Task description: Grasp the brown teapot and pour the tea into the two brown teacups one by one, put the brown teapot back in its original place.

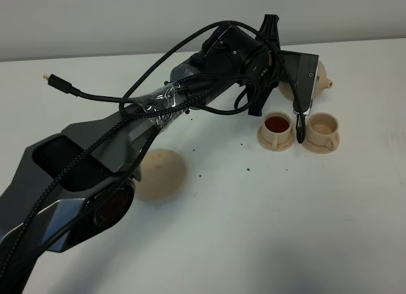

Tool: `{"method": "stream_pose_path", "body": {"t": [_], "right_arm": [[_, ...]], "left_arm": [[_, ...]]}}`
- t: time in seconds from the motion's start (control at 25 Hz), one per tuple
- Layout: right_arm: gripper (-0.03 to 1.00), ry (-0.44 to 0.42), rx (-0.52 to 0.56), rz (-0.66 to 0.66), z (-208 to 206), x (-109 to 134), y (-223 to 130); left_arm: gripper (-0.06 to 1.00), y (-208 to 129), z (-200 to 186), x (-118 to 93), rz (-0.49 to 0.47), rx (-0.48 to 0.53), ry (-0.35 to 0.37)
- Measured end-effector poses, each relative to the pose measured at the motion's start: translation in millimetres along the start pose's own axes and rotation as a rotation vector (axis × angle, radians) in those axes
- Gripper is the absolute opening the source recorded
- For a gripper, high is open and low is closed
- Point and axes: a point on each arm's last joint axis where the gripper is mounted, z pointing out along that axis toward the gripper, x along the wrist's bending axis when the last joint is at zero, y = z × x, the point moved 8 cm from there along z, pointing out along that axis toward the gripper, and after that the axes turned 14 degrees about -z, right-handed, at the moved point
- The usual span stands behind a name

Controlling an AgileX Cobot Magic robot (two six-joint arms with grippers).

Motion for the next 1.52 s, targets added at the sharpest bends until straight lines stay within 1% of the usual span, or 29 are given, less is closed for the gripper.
{"method": "stream_pose_path", "body": {"t": [0.08,0.24,0.48,0.64,0.76,0.88,1.2,1.52], "right_arm": [[0.24,0.0,0.0,0.0,0.0,0.0,0.0],[0.24,0.0,0.0,0.0,0.0,0.0,0.0],[0.24,0.0,0.0,0.0,0.0,0.0,0.0],[0.24,0.0,0.0,0.0,0.0,0.0,0.0],[0.24,0.0,0.0,0.0,0.0,0.0,0.0],[0.24,0.0,0.0,0.0,0.0,0.0,0.0],[0.24,0.0,0.0,0.0,0.0,0.0,0.0],[0.24,0.0,0.0,0.0,0.0,0.0,0.0]], "left_arm": [[0.15,2.6,0.9,2.9,0.011,-0.016,0.021],[0.15,6.0,0.7,7.0,0.071,-0.035,0.046],[0.15,5.8,1.2,6.5,0.094,-0.033,0.045],[0.15,5.6,8.2,-0.6,0.08,-0.041,0.029],[0.15,5.1,12.8,-4.2,0.093,-0.043,0.025],[0.15,7.3,15.3,-7.5,0.082,-0.06,0.016],[0.15,12.5,15.1,-8.7,0.109,-0.09,0.012],[0.15,12.6,15.1,-8.8,0.197,-0.093,0.015]]}}
